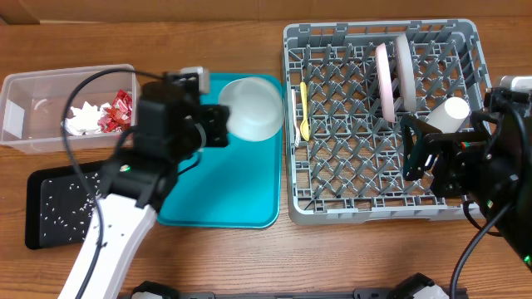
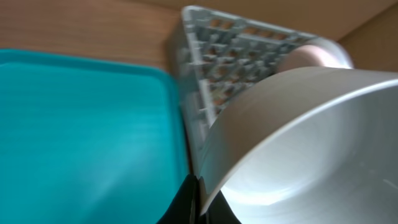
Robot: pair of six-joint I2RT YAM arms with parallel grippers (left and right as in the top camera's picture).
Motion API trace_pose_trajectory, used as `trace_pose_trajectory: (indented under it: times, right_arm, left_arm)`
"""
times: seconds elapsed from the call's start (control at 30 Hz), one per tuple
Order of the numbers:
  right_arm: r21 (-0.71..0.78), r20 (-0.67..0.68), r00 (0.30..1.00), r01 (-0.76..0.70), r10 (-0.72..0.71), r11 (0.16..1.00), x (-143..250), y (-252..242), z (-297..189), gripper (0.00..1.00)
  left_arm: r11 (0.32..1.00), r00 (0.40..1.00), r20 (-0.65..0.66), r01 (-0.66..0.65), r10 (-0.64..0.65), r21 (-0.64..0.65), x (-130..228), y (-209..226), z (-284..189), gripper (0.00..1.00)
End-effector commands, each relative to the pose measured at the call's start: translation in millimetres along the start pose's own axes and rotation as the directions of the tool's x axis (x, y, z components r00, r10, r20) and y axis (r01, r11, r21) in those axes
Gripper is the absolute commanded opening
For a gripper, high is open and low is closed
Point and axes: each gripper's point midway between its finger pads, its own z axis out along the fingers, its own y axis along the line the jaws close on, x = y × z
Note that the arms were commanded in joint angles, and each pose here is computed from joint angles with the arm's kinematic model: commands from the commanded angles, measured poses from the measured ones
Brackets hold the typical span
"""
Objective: Sort waste into correct bins and load items into the dishwasher rack
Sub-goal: 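Lower the bowl onto the teal tray and open the left gripper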
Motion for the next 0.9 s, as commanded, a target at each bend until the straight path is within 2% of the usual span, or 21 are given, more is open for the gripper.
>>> trace_pose_trajectory:
  times: [0.0, 0.13, 0.2, 0.23, 0.4, 0.5, 0.6, 0.7, 0.87]
  right_arm:
    - [0.000, 0.011, 1.000, 0.000, 0.000, 1.000, -2, 0, -2, 1.00]
    - [0.000, 0.011, 1.000, 0.000, 0.000, 1.000, -2, 0, -2, 1.00]
    - [0.000, 0.011, 1.000, 0.000, 0.000, 1.000, -2, 0, -2, 1.00]
    - [0.000, 0.011, 1.000, 0.000, 0.000, 1.000, -2, 0, -2, 1.00]
    - [0.000, 0.011, 1.000, 0.000, 0.000, 1.000, -2, 0, -2, 1.00]
    - [0.000, 0.011, 1.000, 0.000, 0.000, 1.000, -2, 0, -2, 1.00]
    - [0.000, 0.011, 1.000, 0.000, 0.000, 1.000, -2, 0, -2, 1.00]
    - [0.000, 0.011, 1.000, 0.000, 0.000, 1.000, -2, 0, -2, 1.00]
    - [0.000, 0.011, 1.000, 0.000, 0.000, 1.000, -2, 0, -2, 1.00]
  left_arm:
    - [0.980, 0.986, -0.061, 0.164, -0.158, 0.110, 3, -26, 42, 0.04]
    - [0.871, 0.961, -0.180, 0.267, -0.209, 0.413, 1, -81, 82, 0.04]
    - [0.830, 0.952, -0.209, 0.297, -0.221, 0.472, 3, -97, 97, 0.04]
    - [0.831, 0.954, -0.214, 0.291, -0.212, 0.474, 8, -100, 102, 0.04]
    - [0.938, 0.969, -0.190, 0.207, -0.157, 0.280, 31, -73, 119, 0.04]
    - [0.993, 0.984, -0.167, 0.073, -0.057, 0.092, 40, -54, 121, 0.04]
    - [1.000, 0.987, -0.159, 0.013, -0.010, 0.019, 37, -53, 116, 0.04]
    - [0.992, 0.990, -0.130, -0.061, 0.047, -0.107, 28, -40, 109, 0.04]
    - [0.974, 0.988, -0.150, -0.076, 0.043, -0.215, 26, -31, 95, 0.04]
